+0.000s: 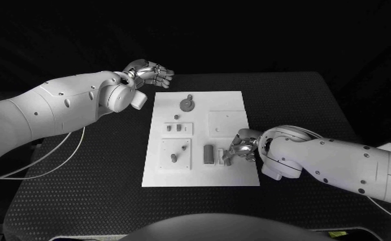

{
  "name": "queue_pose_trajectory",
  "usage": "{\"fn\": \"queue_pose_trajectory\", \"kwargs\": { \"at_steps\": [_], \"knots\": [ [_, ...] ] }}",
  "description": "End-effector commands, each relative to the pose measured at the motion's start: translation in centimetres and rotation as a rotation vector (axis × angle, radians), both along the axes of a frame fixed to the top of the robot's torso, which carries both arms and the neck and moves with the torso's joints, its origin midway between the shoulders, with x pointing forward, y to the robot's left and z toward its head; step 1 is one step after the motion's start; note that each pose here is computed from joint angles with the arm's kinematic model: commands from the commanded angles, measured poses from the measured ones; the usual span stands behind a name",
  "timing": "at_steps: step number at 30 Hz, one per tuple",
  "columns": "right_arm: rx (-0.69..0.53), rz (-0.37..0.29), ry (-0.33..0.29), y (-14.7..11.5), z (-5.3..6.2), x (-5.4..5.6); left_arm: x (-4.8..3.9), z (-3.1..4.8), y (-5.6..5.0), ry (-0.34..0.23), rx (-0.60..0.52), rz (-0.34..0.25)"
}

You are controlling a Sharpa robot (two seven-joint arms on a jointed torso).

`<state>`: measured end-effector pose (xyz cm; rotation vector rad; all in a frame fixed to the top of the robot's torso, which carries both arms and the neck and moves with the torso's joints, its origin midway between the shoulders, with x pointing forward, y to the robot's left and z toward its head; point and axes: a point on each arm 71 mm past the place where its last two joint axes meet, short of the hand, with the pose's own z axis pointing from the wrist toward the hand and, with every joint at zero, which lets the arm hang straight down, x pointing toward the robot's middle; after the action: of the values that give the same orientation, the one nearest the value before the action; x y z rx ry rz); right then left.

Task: Assemble the parts on the task board

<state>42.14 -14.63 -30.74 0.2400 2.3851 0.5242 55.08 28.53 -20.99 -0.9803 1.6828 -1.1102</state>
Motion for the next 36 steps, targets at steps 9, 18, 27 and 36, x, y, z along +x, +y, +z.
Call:
{"fn": "queue_pose_trajectory", "kwargs": {
  "at_steps": [9, 18, 27, 36],
  "knots": [
    [0.018, -0.003, -0.004, 0.8, 0.0, 0.4, 0.0, 0.09, -0.3, -0.002, -0.012, -0.017],
    [0.02, 0.001, 0.011, 1.4, -0.3, 0.7, 0.0, 0.09, -0.3, -0.002, -0.012, -0.018],
    [0.011, 0.017, 0.037, 1.8, -0.6, 0.7, 0.01, 0.09, -0.4, -0.002, -0.013, -0.02],
    [0.005, 0.023, 0.057, 1.8, -0.9, 0.4, 0.0, 0.08, -0.4, -0.001, -0.012, -0.019]
  ]
}}
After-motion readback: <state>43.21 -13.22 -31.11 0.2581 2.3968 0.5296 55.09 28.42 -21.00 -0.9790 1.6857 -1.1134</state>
